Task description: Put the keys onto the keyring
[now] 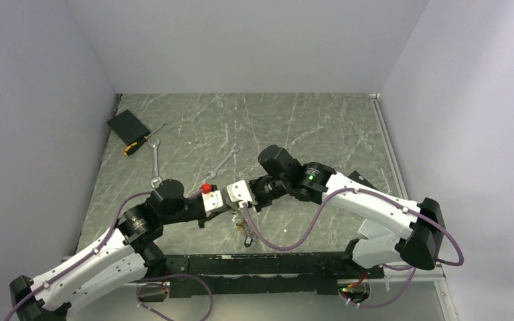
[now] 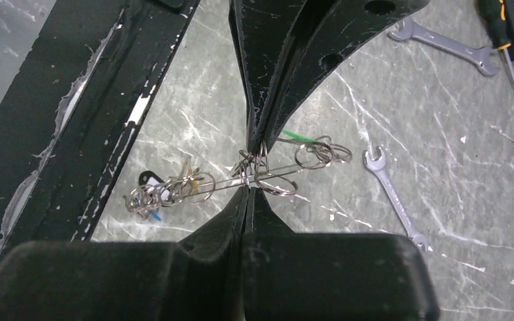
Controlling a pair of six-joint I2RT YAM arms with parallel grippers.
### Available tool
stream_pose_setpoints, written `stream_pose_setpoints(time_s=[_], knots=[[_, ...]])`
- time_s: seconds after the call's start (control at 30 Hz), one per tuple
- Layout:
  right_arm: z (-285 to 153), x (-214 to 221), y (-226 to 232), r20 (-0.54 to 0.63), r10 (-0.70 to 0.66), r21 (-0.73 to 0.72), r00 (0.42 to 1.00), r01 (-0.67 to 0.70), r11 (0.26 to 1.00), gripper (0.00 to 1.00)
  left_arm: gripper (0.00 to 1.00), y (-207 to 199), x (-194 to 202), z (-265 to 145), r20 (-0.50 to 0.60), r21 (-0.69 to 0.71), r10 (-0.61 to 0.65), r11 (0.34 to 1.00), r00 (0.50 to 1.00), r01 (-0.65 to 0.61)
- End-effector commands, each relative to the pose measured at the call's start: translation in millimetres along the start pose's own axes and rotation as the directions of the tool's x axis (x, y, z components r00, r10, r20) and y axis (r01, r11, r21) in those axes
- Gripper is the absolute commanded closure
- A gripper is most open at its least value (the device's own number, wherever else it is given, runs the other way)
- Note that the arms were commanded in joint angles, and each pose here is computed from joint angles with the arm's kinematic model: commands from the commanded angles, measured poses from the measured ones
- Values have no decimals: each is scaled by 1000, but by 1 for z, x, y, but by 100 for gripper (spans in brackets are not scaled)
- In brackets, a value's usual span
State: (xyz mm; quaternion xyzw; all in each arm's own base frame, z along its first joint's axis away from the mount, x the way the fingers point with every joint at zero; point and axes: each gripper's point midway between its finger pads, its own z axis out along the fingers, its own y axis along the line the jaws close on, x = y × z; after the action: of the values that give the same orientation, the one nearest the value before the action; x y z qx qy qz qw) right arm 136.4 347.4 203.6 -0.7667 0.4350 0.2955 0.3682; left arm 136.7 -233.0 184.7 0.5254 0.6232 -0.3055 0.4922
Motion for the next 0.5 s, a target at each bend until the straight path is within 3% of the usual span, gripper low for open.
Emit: stream_pose_setpoints(time_s=[0.0,0.47], knots=[[-8,-28,-11,76,-82,15,994,81,997,100,100,5,-16,1,57,-19,32,999,998,-31],[0,-31,-14,104,-80,11,991,80,997,100,100,0,-21,0,82,6,34,999,996,-35]])
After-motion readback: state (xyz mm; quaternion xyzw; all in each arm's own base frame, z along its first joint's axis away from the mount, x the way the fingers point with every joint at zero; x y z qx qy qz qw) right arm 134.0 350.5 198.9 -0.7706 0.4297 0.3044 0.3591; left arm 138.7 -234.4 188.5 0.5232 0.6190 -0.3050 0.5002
